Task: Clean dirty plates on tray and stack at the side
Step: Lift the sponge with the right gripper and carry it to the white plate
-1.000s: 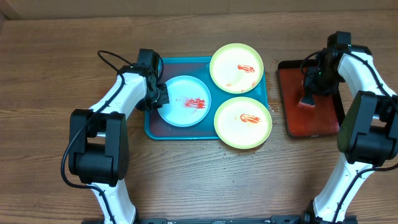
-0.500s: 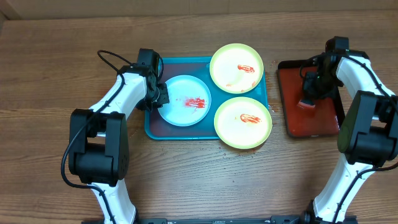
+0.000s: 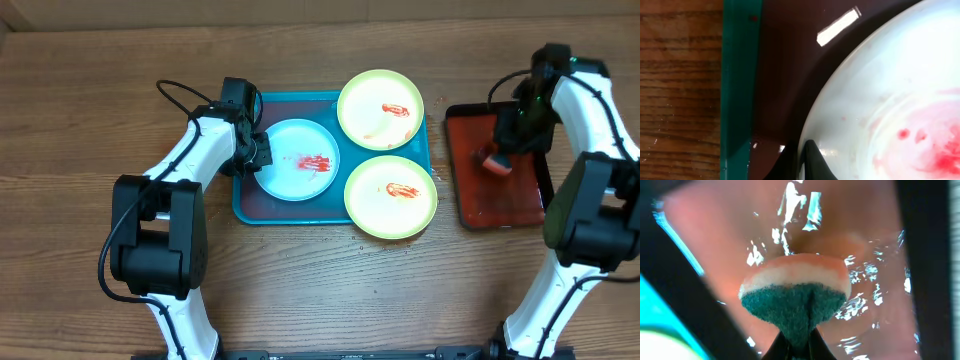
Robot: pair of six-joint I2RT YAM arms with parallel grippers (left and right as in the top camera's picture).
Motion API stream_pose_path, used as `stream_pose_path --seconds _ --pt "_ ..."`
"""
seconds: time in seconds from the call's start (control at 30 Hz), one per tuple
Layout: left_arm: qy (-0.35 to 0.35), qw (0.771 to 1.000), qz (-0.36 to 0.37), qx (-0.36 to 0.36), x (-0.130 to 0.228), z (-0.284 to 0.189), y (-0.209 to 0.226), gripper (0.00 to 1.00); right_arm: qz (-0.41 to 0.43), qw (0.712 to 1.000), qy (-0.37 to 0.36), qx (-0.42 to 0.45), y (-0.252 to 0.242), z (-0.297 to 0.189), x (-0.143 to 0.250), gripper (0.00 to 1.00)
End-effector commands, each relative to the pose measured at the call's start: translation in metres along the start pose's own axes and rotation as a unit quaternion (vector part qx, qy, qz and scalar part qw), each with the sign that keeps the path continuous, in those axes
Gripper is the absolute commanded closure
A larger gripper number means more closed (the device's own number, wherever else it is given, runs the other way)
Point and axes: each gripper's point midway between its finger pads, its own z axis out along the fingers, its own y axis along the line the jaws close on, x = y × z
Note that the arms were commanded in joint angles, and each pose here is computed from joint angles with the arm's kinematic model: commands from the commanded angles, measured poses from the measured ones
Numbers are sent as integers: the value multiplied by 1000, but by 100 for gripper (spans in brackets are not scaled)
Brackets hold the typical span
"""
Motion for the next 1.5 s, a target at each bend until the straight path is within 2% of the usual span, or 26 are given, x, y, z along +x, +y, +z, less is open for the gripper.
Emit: stream_pose_path --seconds 0.0,0.23,0.8,1.0,1.3,1.47 --pt "12 999 -12 -28 8 12 15 96 -5 997 -72 -11 9 -56 -10 96" --pt "12 999 -12 -28 8 12 15 96 -21 995 -97 -18 23 -81 -4 96" --pt "15 999 -12 -28 9 12 15 96 -43 994 -103 7 34 -80 -1 96" --pt "34 999 -8 -12 17 12 10 96 -117 984 -79 -113 123 -79 24 96" --pt "49 999 -10 16 23 12 1 96 -179 963 -97 -175 268 -73 78 96" --pt "50 998 -10 21 24 12 -1 96 -216 953 -90 -191 321 -47 104 96"
